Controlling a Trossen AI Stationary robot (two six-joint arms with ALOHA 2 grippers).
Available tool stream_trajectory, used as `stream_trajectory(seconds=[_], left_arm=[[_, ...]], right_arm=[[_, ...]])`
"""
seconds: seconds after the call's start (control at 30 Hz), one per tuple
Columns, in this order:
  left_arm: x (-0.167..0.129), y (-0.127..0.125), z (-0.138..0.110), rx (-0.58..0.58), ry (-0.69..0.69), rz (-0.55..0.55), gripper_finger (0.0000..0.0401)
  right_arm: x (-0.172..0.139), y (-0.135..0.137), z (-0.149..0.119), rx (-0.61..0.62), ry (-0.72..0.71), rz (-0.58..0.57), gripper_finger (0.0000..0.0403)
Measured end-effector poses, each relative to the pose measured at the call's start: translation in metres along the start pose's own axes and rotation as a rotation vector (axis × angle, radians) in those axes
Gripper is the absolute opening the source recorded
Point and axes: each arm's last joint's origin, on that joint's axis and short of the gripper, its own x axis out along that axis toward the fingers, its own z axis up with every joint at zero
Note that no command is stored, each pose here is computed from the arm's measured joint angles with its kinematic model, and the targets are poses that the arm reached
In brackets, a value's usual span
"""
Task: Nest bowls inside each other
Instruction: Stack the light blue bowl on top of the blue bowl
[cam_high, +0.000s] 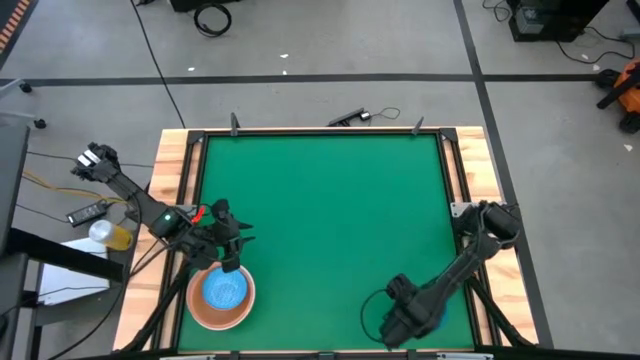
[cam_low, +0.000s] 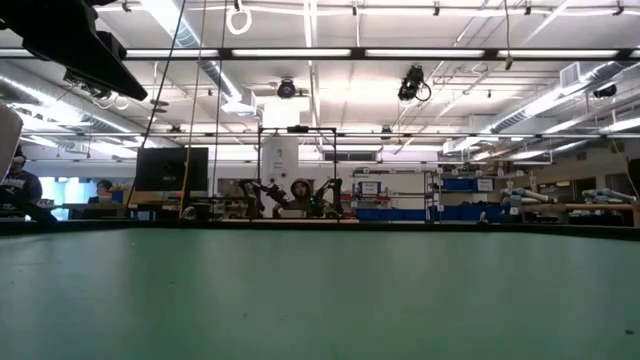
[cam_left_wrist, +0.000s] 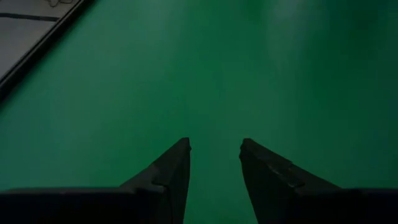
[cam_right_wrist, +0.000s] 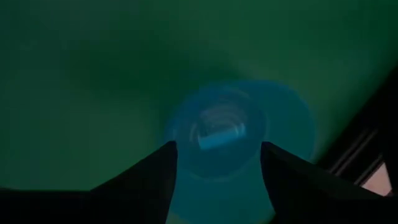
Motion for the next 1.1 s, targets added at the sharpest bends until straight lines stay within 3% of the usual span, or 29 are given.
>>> stream_trajectory(seconds=[0.13, 0.33, 0.57, 0.7, 0.8, 0.97, 1.1], left_arm=[[0.000, 0.000, 0.000, 0.009, 0.002, 0.001, 0.0143], [0.000, 0.000, 0.000, 0.008, 0.007, -0.007, 0.0143], [0.000, -0.001, -0.001, 0.007, 0.032, -0.042, 0.0143], [0.000, -0.001, -0.001, 0.006, 0.032, -0.042, 0.0143], [0.000, -0.001, -0.001, 0.006, 0.032, -0.042, 0.0143], [-0.004, 0.000, 0.005, 0.014, 0.040, -0.039, 0.0143], [-0.016, 0.003, 0.020, 0.026, 0.051, -0.029, 0.0143]], right_arm=[[0.002, 0.001, -0.009, 0.020, 0.000, 0.028, 0.0213], [0.002, 0.017, -0.010, -0.016, -0.042, 0.193, 0.0170], [0.020, 0.004, -0.004, 0.062, 0.013, 0.029, 0.0158], [0.034, 0.011, -0.003, 0.022, 0.045, 0.101, 0.0150], [0.039, 0.016, 0.001, -0.014, 0.051, 0.144, 0.0121], [0.037, 0.016, 0.010, -0.077, -0.001, 0.148, 0.0022], [0.020, 0.019, 0.026, -0.121, -0.122, 0.201, 0.0017]])
